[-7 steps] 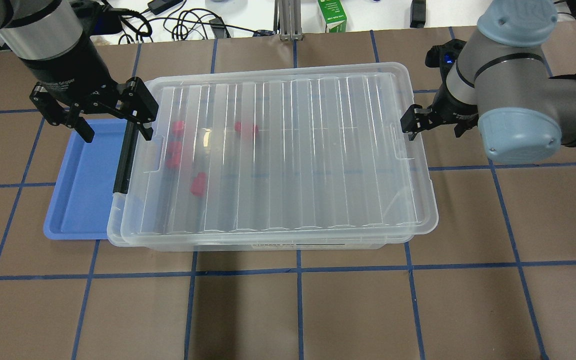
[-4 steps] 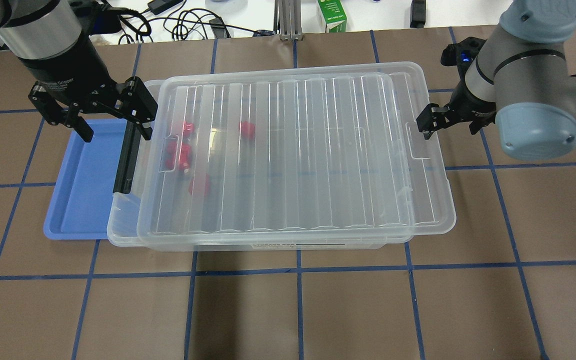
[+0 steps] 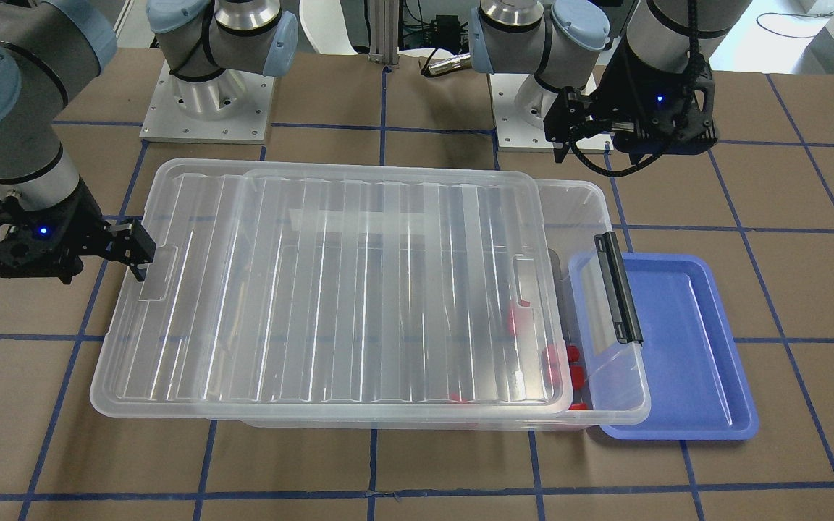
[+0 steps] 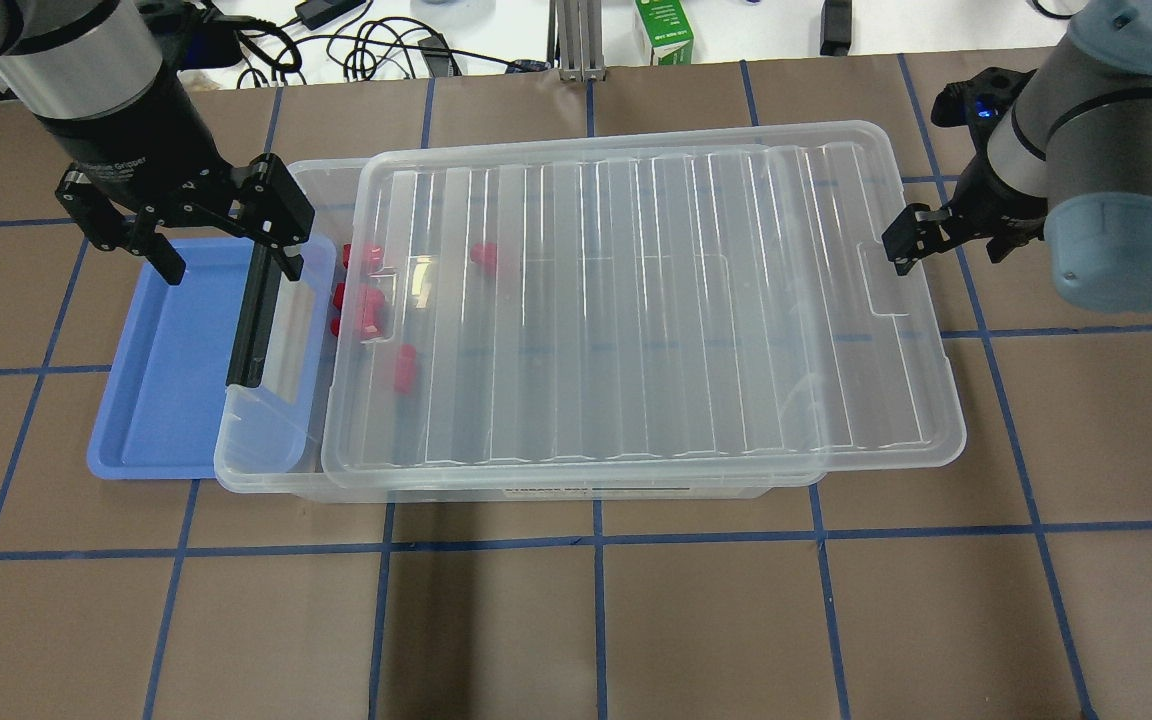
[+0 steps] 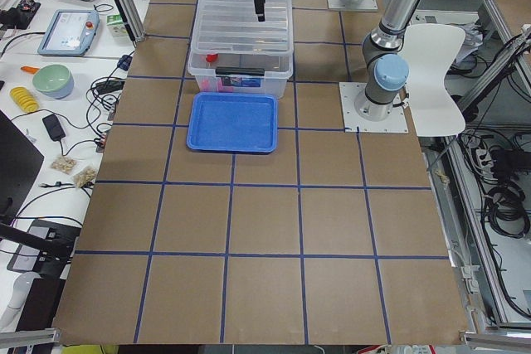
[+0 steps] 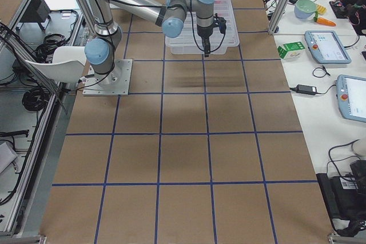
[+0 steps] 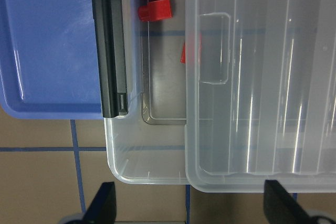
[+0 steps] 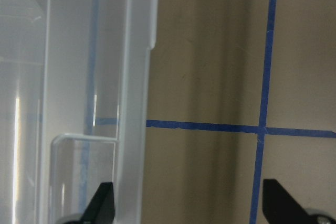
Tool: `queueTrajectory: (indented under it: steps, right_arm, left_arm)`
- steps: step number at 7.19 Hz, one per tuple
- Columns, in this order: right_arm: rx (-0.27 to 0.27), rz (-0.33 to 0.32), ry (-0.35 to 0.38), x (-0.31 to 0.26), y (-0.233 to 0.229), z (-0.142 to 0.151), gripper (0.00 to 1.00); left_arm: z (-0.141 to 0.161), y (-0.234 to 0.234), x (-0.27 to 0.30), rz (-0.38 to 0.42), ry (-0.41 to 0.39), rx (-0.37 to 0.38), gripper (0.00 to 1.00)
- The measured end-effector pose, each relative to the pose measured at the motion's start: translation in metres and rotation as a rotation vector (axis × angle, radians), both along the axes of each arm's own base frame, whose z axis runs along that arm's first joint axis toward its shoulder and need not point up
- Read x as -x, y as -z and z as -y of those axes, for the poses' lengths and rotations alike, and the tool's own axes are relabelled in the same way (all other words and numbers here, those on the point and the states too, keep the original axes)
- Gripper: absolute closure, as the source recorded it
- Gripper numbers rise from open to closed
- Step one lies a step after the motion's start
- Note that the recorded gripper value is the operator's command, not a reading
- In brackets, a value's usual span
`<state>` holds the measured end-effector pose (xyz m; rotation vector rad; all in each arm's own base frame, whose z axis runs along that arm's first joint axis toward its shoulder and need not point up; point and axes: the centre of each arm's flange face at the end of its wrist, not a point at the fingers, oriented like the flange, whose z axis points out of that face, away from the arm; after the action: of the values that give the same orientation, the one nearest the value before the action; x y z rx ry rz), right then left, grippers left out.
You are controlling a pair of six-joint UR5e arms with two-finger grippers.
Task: Place red block in blue tray from box
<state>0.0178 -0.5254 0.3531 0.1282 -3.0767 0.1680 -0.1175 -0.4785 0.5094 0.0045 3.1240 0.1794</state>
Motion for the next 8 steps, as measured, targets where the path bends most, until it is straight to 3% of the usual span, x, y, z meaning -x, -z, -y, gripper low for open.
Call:
queueTrajectory:
  steps: [8]
  right_arm:
    - [-0.017, -0.039, -0.081, 0.075, -0.001, -0.003, 0.0]
  left_arm:
    - [0.001, 0.0, -0.001, -0.001, -0.002, 0.0, 0.0]
